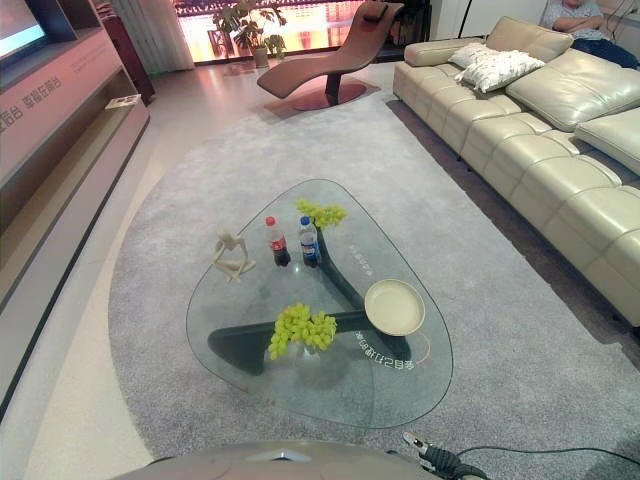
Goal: Pick up fruits into the plate
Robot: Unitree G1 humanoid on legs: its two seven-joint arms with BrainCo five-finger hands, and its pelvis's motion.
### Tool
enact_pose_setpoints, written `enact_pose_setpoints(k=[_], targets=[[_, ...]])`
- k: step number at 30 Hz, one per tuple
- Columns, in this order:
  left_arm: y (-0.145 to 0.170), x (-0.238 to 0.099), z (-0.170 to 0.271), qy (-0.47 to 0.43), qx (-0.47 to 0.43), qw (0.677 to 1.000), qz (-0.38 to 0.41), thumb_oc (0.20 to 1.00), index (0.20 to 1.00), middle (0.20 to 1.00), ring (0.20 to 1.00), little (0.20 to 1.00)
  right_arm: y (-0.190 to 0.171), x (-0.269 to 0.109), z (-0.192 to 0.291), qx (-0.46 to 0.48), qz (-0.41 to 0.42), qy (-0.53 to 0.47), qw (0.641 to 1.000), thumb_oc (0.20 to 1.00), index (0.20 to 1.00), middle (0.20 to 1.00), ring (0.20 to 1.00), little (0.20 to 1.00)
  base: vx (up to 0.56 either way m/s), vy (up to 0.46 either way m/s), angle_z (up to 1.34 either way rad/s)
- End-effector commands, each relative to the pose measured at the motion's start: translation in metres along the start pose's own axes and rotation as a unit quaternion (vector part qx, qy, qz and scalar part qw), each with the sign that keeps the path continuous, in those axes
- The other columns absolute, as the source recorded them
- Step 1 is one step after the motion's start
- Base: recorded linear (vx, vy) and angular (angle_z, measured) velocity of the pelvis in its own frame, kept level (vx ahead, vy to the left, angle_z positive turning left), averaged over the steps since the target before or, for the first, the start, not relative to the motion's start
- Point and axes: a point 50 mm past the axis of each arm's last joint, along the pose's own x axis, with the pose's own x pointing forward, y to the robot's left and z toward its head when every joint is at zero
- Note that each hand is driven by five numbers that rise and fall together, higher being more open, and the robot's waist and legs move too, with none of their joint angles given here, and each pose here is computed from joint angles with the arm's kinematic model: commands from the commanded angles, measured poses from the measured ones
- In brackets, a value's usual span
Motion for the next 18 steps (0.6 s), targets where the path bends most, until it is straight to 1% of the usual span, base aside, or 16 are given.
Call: enact_pose_setpoints(k=[1, 5, 7, 8, 12, 14, 15, 17, 18], targets=[[-0.002, 0.002, 0.029, -0.025, 0.033, 0.999, 0.006, 1.000, 1.000, 1.000, 1.000, 1.000, 0.018, 0.007, 0.033, -0.024, 0.023, -0.028, 0.999, 1.000, 1.000, 1.000, 1.000, 1.000, 0.00, 0.000, 0.00], [-0.005, 0.002, 0.046, -0.062, 0.047, 0.997, 0.015, 1.000, 1.000, 1.000, 1.000, 1.000, 0.018, 0.007, 0.045, -0.038, 0.022, -0.043, 0.998, 1.000, 1.000, 1.000, 1.000, 1.000, -0.02, 0.005, -0.05], [-0.005, 0.000, 0.063, -0.098, 0.060, 0.993, 0.029, 1.000, 1.000, 1.000, 1.000, 1.000, 0.017, 0.006, 0.053, -0.045, 0.022, -0.055, 0.997, 1.000, 1.000, 1.000, 1.000, 1.000, -0.02, 0.001, -0.06], [-0.006, 0.000, 0.064, -0.099, 0.059, 0.993, 0.031, 1.000, 1.000, 1.000, 1.000, 1.000, 0.017, 0.006, 0.053, -0.046, 0.022, -0.055, 0.997, 1.000, 1.000, 1.000, 1.000, 1.000, 0.00, -0.003, -0.09], [-0.003, -0.006, 0.097, -0.165, 0.088, 0.980, 0.070, 1.000, 1.000, 1.000, 1.000, 1.000, 0.017, 0.004, 0.072, -0.056, 0.024, -0.083, 0.995, 1.000, 1.000, 1.000, 1.000, 1.000, -0.05, -0.006, -0.09], [0.001, -0.013, 0.127, -0.212, 0.113, 0.965, 0.108, 1.000, 1.000, 1.000, 1.000, 1.000, 0.017, 0.002, 0.089, -0.061, 0.027, -0.109, 0.992, 1.000, 1.000, 1.000, 1.000, 1.000, -0.09, 0.012, -0.07], [0.002, -0.014, 0.130, -0.217, 0.116, 0.963, 0.112, 1.000, 1.000, 1.000, 1.000, 1.000, 0.017, 0.002, 0.091, -0.061, 0.027, -0.111, 0.992, 1.000, 1.000, 1.000, 1.000, 1.000, -0.06, 0.016, -0.12], [0.004, -0.022, 0.151, -0.249, 0.136, 0.949, 0.139, 1.000, 1.000, 1.000, 1.000, 1.000, 0.018, 0.000, 0.102, -0.064, 0.030, -0.128, 0.989, 1.000, 1.000, 1.000, 1.000, 1.000, -0.05, 0.009, -0.11], [0.007, -0.030, 0.171, -0.277, 0.146, 0.936, 0.164, 1.000, 1.000, 1.000, 1.000, 1.000, 0.019, -0.002, 0.112, -0.067, 0.035, -0.143, 0.987, 1.000, 1.000, 1.000, 1.000, 1.000, -0.07, 0.007, -0.08]])
